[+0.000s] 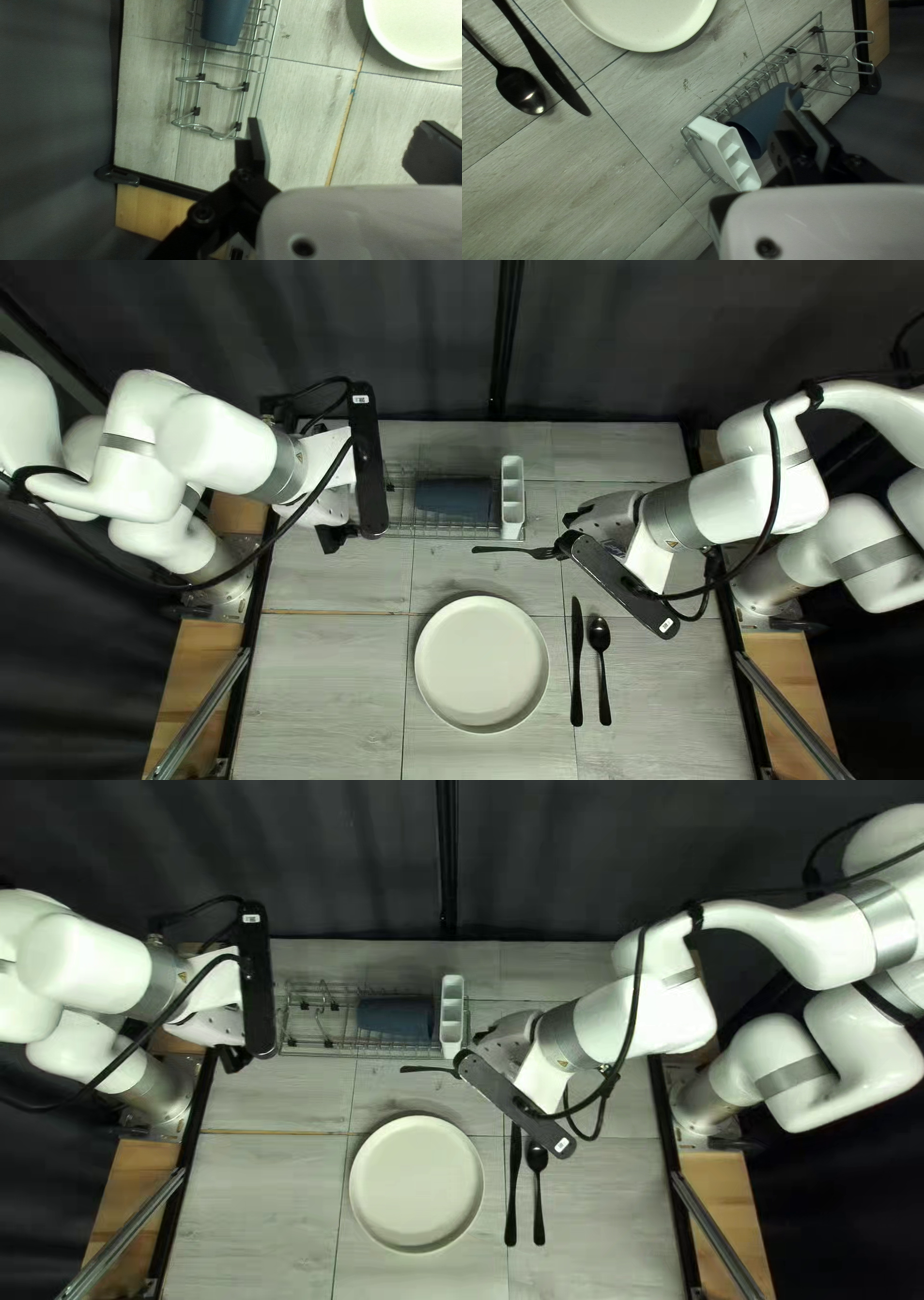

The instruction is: Pick up and place plate onto table. Place down one fork to the left of the plate. Place spoon and knife to the right of the plate. Place cup above the knife and spoon

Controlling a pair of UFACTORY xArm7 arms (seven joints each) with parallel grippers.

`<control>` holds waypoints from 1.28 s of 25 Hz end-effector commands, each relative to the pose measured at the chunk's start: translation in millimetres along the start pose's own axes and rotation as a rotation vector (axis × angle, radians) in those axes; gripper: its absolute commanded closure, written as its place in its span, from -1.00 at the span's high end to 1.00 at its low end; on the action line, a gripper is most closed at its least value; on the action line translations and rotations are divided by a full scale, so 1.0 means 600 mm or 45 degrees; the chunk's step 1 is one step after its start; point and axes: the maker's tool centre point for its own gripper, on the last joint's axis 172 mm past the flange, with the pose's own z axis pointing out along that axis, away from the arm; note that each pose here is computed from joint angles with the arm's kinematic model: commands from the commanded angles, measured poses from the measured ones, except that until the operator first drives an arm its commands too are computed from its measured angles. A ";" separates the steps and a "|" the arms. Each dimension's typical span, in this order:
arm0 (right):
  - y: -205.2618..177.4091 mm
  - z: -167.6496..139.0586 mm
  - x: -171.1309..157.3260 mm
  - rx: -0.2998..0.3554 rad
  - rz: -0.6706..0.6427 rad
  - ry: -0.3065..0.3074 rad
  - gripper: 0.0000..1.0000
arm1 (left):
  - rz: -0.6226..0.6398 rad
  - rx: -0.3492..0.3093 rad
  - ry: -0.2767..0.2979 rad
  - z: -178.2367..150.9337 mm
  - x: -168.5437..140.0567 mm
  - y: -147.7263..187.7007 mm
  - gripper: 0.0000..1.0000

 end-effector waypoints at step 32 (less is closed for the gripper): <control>0.000 0.000 0.000 0.000 0.000 0.000 -1.00 | 0.249 -0.555 0.326 0.224 0.222 0.113 1.00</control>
